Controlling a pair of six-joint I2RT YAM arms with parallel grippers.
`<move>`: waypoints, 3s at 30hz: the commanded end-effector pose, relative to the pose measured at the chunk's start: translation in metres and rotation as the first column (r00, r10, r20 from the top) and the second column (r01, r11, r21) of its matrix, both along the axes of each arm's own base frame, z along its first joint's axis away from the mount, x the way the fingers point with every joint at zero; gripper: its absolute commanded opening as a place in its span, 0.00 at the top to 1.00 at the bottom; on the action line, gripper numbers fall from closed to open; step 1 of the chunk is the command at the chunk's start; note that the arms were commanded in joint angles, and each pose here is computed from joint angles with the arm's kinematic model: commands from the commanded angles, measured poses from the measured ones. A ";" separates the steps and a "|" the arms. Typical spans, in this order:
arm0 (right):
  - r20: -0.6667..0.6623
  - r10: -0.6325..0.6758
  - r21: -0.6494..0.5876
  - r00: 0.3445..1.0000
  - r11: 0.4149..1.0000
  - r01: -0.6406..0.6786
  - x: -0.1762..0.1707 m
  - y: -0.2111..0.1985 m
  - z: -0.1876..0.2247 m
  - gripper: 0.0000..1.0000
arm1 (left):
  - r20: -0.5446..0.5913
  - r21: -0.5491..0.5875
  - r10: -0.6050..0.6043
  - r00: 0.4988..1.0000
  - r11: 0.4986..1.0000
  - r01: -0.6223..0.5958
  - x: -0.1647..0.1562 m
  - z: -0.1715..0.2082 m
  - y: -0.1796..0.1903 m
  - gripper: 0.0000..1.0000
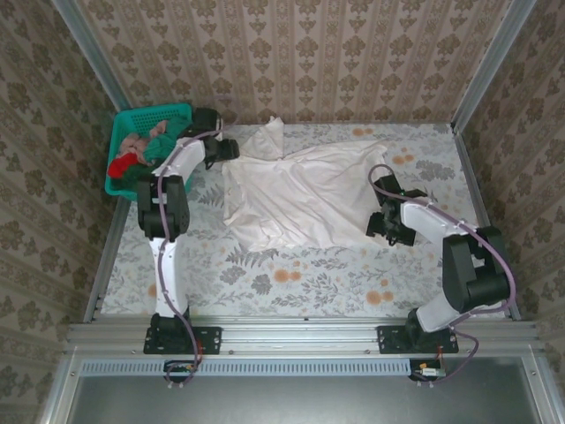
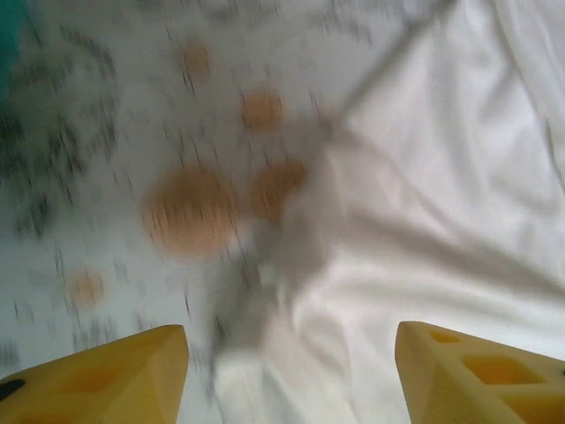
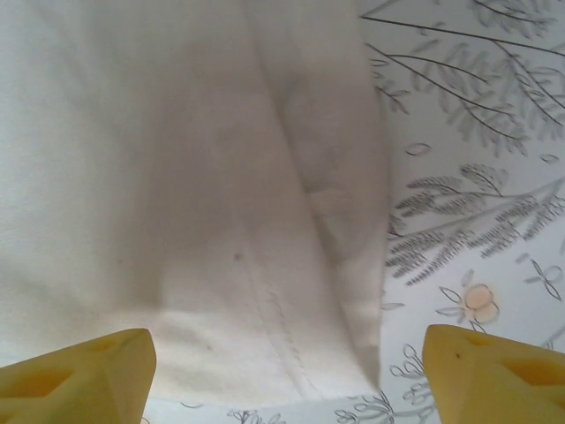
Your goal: Fold and stack the t-shirts
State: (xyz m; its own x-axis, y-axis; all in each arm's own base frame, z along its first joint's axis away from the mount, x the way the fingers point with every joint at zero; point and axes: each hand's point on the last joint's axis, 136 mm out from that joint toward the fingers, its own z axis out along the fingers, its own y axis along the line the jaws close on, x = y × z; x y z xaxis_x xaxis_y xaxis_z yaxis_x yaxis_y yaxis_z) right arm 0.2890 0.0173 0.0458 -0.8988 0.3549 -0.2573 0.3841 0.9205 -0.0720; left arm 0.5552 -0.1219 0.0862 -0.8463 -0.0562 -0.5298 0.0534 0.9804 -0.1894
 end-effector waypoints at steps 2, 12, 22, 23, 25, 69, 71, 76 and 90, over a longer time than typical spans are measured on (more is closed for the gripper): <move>0.019 -0.045 0.013 0.999 0.999 0.045 -0.006 -0.002 -0.003 0.21 | 0.065 0.004 -0.054 0.996 0.999 0.054 -0.071 0.062 -0.014 0.31; 0.016 -0.058 0.070 0.998 0.996 0.057 -0.006 0.004 -0.027 0.38 | 0.124 0.037 -0.269 0.955 0.963 0.267 -0.303 0.051 -0.090 0.25; 0.037 -0.062 0.058 0.997 0.997 0.060 0.005 0.002 -0.031 0.73 | 0.068 0.134 -0.527 0.847 0.846 0.516 -0.359 -0.020 -0.158 0.44; 0.040 -0.061 0.059 0.997 0.997 0.059 0.005 0.002 -0.030 0.77 | 0.059 0.154 -0.536 0.842 0.839 0.522 -0.354 -0.026 -0.162 0.44; 0.045 -0.057 0.065 0.997 0.996 0.054 0.005 0.003 -0.029 0.83 | 0.045 0.179 -0.547 0.836 0.828 0.532 -0.346 -0.033 -0.171 0.44; 0.388 0.018 0.096 0.921 0.994 -0.060 0.007 0.005 0.152 1.00 | 0.218 0.324 -0.670 0.709 0.735 0.595 -0.355 0.142 -0.095 1.00; 0.410 0.022 0.088 0.912 0.994 -0.063 0.007 0.004 0.166 1.00 | 0.272 0.338 -0.650 0.710 0.755 0.562 -0.354 0.156 -0.082 1.00; 0.335 0.023 0.018 0.942 0.999 -0.031 0.002 -0.009 0.143 1.00 | 0.282 0.222 -0.711 0.644 0.702 0.677 -0.370 0.138 -0.097 1.00; 0.316 -0.027 -0.006 0.948 1.000 0.031 -0.032 -0.027 0.136 0.57 | 0.530 -0.030 -0.530 0.662 0.768 0.640 -0.367 0.145 -0.093 0.00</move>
State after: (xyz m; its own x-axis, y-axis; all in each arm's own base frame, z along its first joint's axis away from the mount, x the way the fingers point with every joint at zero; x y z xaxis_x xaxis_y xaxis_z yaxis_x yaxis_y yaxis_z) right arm 0.2582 -0.0045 0.1595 -0.7883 0.3757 -0.4873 0.4034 0.9136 0.0517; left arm 0.1632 -0.2172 0.2028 -0.4230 0.3728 -0.8259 0.7886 0.6003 -0.1330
